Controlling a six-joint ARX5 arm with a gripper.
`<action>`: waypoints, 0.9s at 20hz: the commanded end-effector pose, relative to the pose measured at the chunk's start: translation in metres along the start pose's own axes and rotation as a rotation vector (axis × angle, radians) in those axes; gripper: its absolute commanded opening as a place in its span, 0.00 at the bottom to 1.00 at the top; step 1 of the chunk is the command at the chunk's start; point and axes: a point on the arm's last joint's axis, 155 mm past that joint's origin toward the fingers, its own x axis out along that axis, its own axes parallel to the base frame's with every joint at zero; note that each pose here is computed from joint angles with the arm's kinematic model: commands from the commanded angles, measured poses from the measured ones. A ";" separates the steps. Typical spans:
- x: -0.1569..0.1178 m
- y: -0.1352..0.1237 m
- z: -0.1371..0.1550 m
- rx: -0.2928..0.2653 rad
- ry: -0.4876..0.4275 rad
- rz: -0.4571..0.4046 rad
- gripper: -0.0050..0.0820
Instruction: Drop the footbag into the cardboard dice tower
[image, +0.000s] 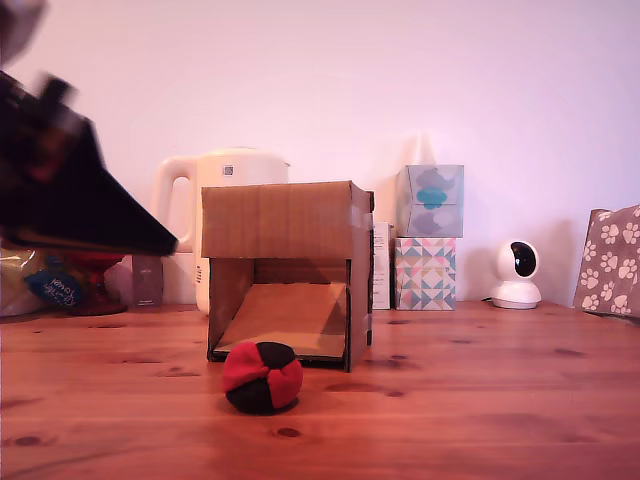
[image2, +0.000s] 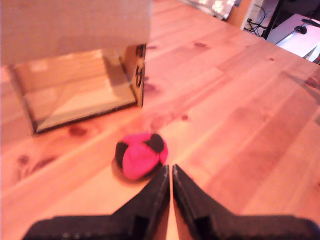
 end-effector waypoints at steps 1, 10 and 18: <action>0.005 0.002 0.001 0.005 -0.009 0.004 0.03; 0.033 0.008 -0.007 0.007 0.007 0.003 0.95; 0.080 0.019 -0.008 0.057 0.090 0.008 0.95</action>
